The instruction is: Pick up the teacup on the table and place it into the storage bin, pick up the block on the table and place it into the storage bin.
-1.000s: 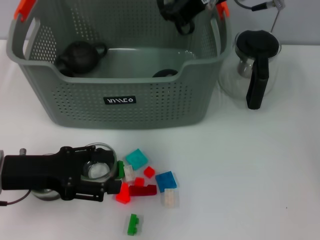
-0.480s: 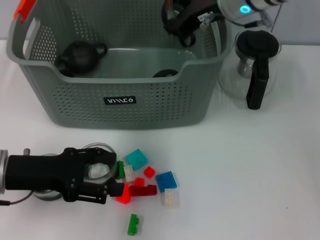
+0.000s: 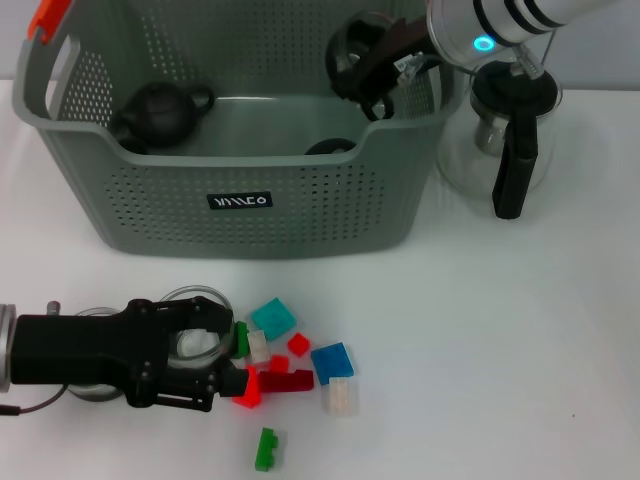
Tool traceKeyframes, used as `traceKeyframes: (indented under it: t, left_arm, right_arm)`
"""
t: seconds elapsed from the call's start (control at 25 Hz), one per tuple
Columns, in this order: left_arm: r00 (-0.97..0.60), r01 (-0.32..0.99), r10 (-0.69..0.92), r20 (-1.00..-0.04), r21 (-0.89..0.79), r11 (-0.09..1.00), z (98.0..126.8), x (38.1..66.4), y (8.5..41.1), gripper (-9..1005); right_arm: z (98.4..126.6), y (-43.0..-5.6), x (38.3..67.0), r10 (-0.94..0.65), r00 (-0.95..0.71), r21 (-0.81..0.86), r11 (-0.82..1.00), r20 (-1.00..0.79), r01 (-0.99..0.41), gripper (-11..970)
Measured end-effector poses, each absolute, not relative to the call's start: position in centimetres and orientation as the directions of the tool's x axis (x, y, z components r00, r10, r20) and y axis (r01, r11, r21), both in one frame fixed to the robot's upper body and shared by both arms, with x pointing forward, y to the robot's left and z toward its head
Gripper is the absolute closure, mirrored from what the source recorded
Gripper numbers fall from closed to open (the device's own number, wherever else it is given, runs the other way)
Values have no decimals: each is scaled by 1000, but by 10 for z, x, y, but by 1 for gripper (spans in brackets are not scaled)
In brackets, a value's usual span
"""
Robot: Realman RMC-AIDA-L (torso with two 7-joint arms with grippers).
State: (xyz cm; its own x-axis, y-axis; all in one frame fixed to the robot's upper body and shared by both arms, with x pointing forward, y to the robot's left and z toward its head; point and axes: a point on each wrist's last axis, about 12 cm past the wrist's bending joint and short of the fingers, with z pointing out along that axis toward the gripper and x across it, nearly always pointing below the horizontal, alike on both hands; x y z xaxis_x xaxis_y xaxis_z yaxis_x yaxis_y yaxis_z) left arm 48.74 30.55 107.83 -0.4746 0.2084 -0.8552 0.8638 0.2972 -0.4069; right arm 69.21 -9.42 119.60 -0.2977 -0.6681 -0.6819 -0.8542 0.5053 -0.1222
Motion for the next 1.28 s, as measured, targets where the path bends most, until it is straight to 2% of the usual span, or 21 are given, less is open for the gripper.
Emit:
traceKeyframes:
  t: [0.56,1.28]
  left_arm:
    - [-474,863,208,-855,-406,300,1077,487,305,80]
    - [-478,859,206,-854,-406,311,1076,487,305,82]
  right_arm:
    - [1188,-89,690,-717,-273,-167,478,-641,-863,898]
    - [1190,-91,691,-702,-306,-153,509,-643,-847,893]
